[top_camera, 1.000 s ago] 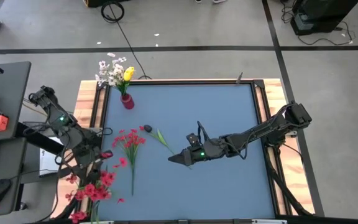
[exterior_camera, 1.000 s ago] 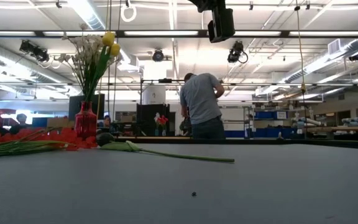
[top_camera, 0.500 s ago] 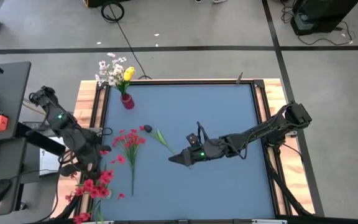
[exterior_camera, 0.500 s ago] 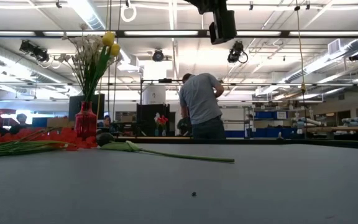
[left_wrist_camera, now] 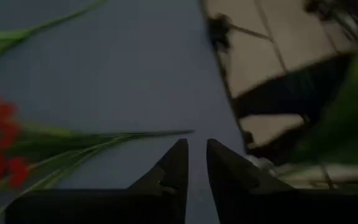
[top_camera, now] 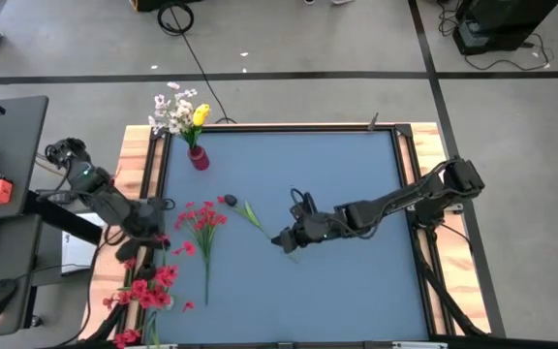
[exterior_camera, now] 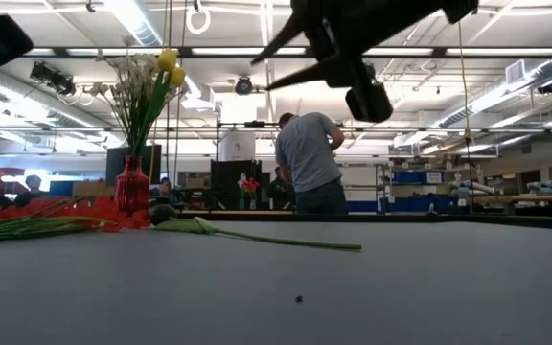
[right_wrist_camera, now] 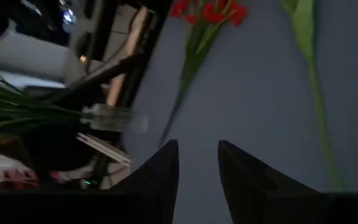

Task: Sort flowers into vase by color
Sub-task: Put the red flowers into the transparent vase

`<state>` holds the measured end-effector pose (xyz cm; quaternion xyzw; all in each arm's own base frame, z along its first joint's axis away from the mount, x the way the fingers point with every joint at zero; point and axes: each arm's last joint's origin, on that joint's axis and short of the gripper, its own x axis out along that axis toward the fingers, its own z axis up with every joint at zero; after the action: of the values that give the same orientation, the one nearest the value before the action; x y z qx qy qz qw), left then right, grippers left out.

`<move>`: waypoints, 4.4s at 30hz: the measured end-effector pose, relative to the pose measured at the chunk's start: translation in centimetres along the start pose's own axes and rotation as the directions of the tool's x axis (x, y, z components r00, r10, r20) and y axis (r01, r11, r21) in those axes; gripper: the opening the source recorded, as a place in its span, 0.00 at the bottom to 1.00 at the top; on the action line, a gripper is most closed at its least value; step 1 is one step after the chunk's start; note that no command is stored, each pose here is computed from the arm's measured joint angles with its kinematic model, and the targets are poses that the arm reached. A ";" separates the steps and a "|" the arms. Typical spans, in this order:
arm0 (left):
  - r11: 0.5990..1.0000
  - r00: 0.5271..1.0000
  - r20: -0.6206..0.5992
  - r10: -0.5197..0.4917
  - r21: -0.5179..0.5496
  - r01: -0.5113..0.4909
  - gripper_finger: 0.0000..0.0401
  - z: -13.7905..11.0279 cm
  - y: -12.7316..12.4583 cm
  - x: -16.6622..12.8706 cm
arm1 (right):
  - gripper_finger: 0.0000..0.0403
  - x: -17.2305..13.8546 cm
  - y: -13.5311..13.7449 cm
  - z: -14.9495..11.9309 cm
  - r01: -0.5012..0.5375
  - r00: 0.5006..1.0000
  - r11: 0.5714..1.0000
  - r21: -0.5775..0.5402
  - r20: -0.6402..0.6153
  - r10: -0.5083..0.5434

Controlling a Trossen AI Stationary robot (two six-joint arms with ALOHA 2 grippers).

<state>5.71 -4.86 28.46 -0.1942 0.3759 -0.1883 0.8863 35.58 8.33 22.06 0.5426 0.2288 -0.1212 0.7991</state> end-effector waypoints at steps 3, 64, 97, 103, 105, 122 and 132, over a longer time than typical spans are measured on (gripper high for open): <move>0.992 0.994 0.062 0.093 -0.089 -0.088 0.15 0.4 0.3 -0.5 | 0.30 0.2 -0.8 1.6 0.027 0.999 0.998 -0.059 -0.021 -0.029; 0.178 0.709 -0.455 0.539 -0.761 -0.624 0.47 4.0 5.5 13.1 | 0.31 10.0 -5.7 11.2 0.314 0.859 0.720 -0.619 -0.137 -0.493; 0.061 0.740 -0.447 0.502 -0.835 -0.546 0.14 -1.3 7.0 17.8 | 0.31 7.2 -5.3 11.9 0.251 0.801 0.651 -0.716 -0.224 -0.555; 0.101 0.764 -0.417 0.493 -0.844 -0.526 0.02 -0.7 6.6 17.7 | 0.31 7.1 -5.3 11.1 0.241 0.781 0.637 -0.732 -0.243 -0.575; 0.136 0.784 -0.385 0.488 -0.853 -0.504 0.03 0.0 6.3 17.5 | 0.31 7.1 -5.5 10.7 0.228 0.777 0.638 -0.736 -0.257 -0.575; 0.528 0.858 -0.034 0.513 -0.775 -0.347 0.02 6.9 1.9 12.0 | 0.31 2.2 -9.8 6.6 0.245 0.868 0.842 -0.481 -0.278 -0.411; 0.880 0.839 0.286 0.464 -0.258 -0.399 0.02 11.4 -1.7 5.4 | 0.31 0.9 -7.5 3.3 0.269 0.947 0.941 -0.206 -0.118 -0.297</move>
<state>17.31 -6.60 33.47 -0.2166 0.2679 0.0895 0.9345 33.80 2.41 16.51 0.4337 0.3736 -0.1726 0.8016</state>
